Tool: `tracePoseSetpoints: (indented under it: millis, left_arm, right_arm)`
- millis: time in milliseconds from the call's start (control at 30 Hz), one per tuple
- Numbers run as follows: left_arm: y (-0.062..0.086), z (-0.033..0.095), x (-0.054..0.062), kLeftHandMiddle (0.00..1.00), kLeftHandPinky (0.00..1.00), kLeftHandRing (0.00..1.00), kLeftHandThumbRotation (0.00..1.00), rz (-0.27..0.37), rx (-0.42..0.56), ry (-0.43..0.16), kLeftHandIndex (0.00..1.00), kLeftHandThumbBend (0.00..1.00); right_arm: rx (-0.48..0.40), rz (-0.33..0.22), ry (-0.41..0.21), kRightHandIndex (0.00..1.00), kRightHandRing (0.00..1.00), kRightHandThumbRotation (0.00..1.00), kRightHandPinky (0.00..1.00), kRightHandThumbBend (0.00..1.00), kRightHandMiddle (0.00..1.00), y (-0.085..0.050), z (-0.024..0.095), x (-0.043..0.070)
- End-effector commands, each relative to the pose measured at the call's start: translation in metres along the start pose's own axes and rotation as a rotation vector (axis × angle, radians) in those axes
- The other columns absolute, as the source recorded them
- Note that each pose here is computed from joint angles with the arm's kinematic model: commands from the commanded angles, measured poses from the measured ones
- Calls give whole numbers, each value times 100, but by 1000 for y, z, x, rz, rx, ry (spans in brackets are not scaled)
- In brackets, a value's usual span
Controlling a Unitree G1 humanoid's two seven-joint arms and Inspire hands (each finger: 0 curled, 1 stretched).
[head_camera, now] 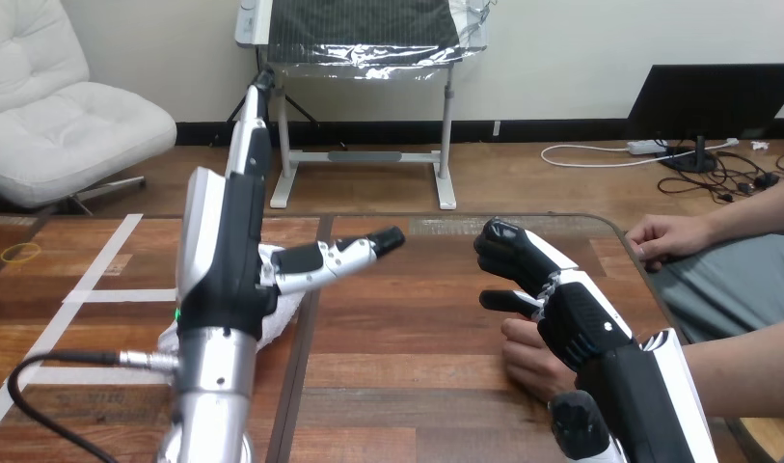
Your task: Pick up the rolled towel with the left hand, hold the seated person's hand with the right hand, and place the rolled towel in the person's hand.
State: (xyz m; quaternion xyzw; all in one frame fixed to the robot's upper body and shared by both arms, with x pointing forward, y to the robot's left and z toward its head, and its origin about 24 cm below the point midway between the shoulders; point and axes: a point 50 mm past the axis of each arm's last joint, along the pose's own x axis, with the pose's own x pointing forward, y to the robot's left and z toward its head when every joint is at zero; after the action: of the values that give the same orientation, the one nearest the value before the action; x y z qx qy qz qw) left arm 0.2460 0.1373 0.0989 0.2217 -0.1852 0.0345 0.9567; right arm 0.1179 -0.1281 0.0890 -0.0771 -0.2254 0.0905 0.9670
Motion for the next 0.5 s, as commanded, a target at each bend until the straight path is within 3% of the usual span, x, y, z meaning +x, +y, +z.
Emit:
tracePoseSetpoints:
  millis: [0,233,467]
  left_arm:
    - [6,8,24,100,76,95,12,12,40,-65,99,100]
    - [9,2,38,100,70,92,9,-2,75,-69,98,100]
    - [11,-4,50,100,72,94,10,-8,96,-51,99,100]
  right_arm:
    - [10,-11,-67,86,85,100,75,86,85,-1,4,10]
    - [11,-10,-67,86,85,100,76,87,85,-2,4,10]
    - [12,-9,-64,85,85,100,76,87,85,-2,4,10]
